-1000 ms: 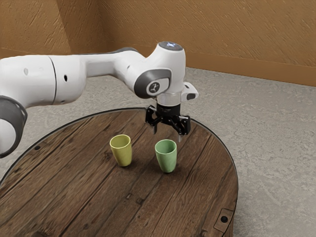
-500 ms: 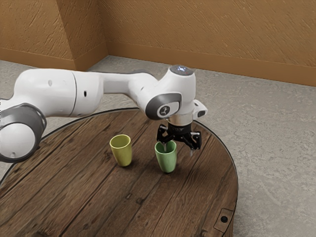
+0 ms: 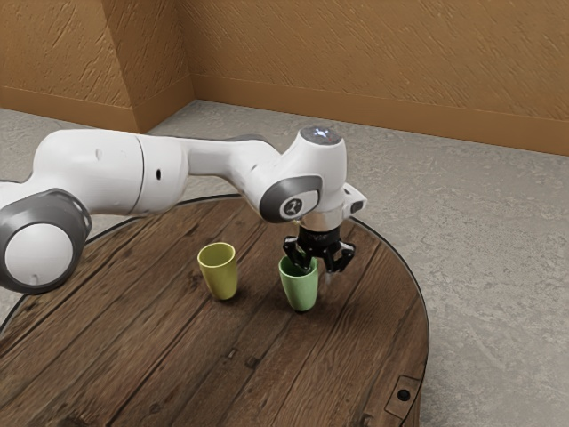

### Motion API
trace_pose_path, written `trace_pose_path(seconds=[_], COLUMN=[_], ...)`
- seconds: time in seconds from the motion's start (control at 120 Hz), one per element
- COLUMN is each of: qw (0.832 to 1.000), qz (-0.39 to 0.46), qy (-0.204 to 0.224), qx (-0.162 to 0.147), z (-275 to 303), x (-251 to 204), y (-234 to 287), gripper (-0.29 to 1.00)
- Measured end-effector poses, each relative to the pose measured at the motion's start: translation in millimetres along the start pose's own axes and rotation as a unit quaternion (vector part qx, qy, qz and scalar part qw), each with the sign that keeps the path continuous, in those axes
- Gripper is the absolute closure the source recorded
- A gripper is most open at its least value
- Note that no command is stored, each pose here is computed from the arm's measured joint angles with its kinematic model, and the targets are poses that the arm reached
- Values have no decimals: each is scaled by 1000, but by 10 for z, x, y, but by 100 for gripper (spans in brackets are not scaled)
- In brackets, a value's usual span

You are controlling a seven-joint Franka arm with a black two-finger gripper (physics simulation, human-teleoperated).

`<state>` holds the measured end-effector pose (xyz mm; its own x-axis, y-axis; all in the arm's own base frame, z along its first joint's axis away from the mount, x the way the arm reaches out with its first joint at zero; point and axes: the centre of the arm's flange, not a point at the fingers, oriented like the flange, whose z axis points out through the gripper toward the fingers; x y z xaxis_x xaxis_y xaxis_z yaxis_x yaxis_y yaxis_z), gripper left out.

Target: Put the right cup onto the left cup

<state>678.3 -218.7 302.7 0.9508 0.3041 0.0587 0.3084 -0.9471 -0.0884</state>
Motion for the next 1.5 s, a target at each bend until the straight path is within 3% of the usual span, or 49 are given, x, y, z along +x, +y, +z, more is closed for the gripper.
trace_pose_path(seconds=[0.142, 0.317, 0.658, 0.775, 1.142, 1.5], qw=[1000, 1000, 998, 996, 992, 995], qz=[-6, -13, -22, -45, -100, -81], qy=[-1, 5, 62, 61, 10, 7], qx=[3, 7, 19, 35, 69, 50], z=[31, -40, -1411, -1673, -1556, -1230], x=[8, 40, -281, -329, -98, 350], y=[-32, -94, -429, -766, -1738, -1910], gripper=[68, 74, 77, 77, 77, 78])
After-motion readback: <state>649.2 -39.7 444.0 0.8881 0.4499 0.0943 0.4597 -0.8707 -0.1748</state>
